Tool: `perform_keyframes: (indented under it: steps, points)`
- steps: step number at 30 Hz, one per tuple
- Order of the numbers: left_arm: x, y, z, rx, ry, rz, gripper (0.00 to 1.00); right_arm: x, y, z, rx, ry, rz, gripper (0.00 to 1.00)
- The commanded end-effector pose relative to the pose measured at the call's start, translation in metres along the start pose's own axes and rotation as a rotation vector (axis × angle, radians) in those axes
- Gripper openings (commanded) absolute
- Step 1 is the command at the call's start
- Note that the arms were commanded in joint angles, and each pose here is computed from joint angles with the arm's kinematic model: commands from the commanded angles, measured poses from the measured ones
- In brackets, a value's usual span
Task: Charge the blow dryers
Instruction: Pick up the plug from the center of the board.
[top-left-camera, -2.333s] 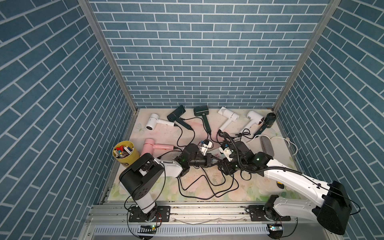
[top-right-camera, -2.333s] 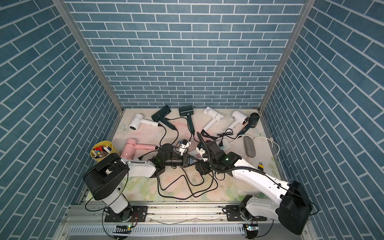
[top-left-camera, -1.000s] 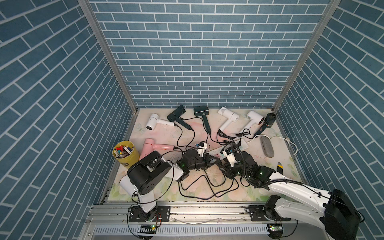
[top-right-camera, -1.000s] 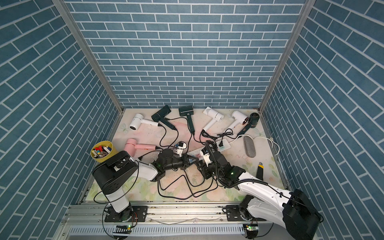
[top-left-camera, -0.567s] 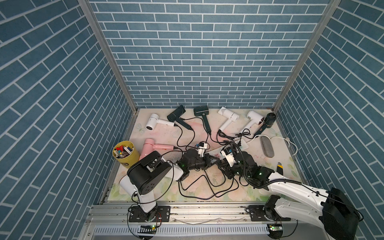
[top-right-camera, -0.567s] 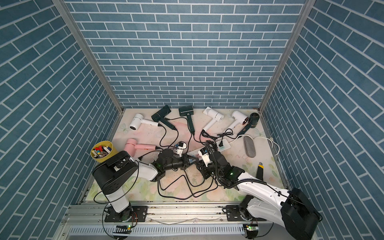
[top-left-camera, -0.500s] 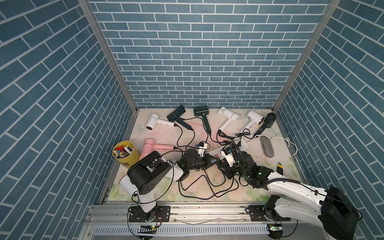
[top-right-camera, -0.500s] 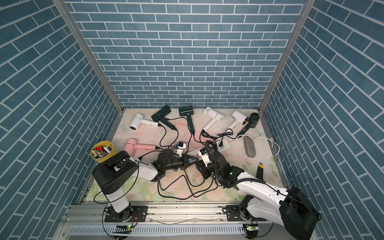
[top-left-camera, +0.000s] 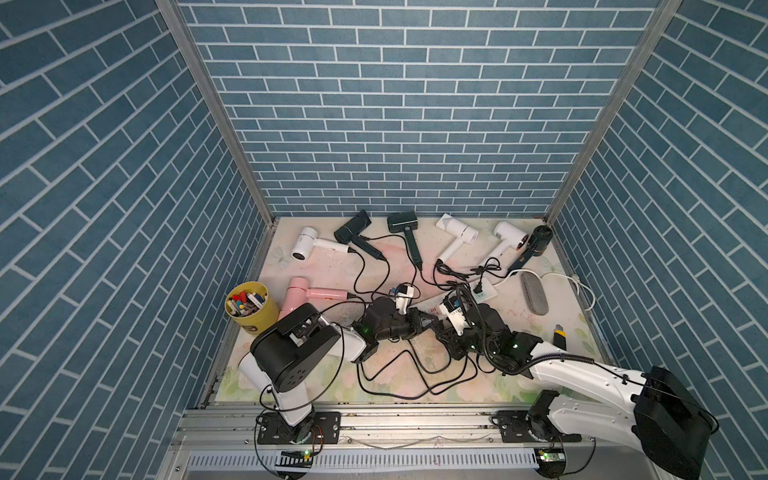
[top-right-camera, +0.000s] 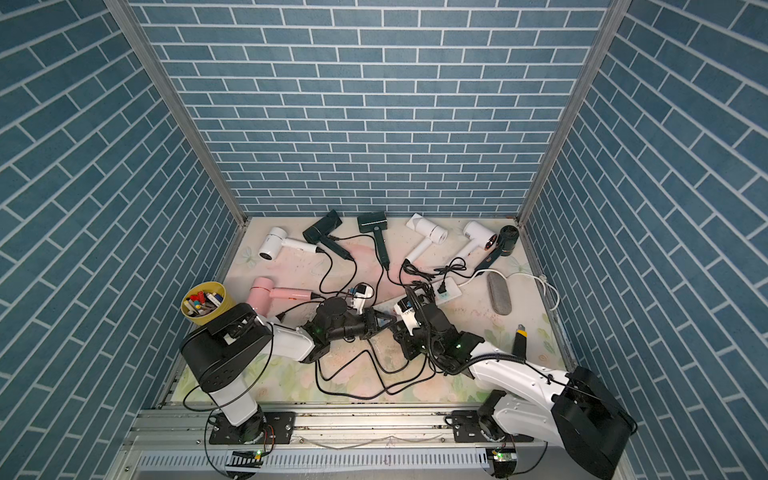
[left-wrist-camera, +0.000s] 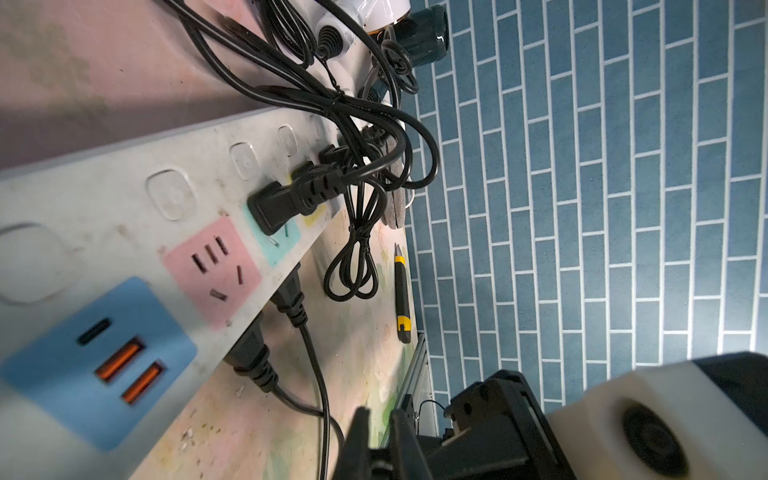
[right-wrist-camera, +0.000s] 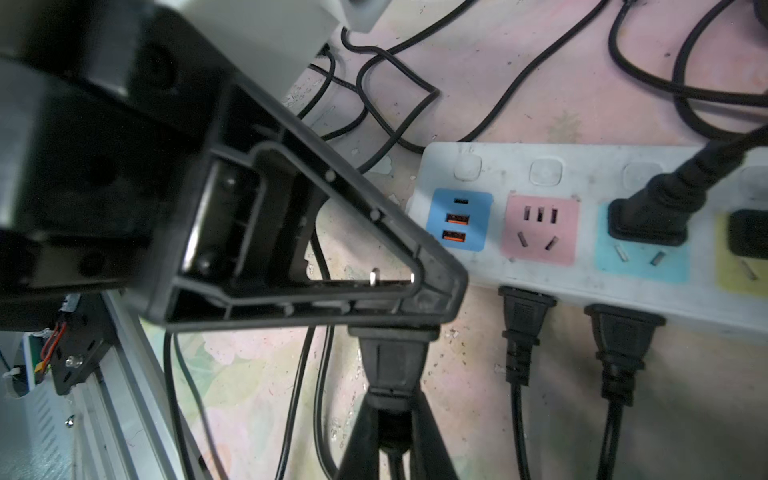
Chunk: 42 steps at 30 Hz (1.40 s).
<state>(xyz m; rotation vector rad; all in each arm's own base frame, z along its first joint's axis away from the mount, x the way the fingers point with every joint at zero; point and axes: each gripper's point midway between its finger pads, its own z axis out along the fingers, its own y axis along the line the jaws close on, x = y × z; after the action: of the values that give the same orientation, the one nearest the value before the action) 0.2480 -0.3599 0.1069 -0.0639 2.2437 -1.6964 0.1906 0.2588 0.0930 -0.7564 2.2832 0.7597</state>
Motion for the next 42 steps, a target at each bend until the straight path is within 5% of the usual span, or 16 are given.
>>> perform_keyframes:
  steps: [1, 6, 16, 22, 30, 42]
  points:
    - [0.001, -0.001, -0.003, -0.028, 0.005, 0.037, 0.28, -0.005, -0.014, -0.01, 0.102, 0.009, -0.047, 0.0]
    - [-0.011, 0.006, -0.022, -0.152, -0.014, 0.113, 0.48, 0.018, -0.062, -0.037, 0.388, 0.152, 0.002, 0.0]
    - [-0.039, 0.011, -0.062, -0.584, 0.034, 0.411, 0.64, 0.042, -0.087, -0.044, 0.404, 0.203, 0.221, 0.0]
    - [-0.045, 0.022, -0.063, -0.783, 0.128, 0.702, 0.79, 0.049, -0.088, -0.031, 0.351, 0.262, 0.261, 0.0]
    - [-0.047, 0.033, -0.033, -0.771, 0.317, 0.96, 0.88, 0.045, -0.092, -0.019, 0.304, 0.299, 0.284, 0.0]
    - [-0.04, 0.066, 0.004, -0.728, 0.619, 1.134, 0.89, 0.038, -0.089, -0.02, 0.2, 0.273, 0.337, 0.0]
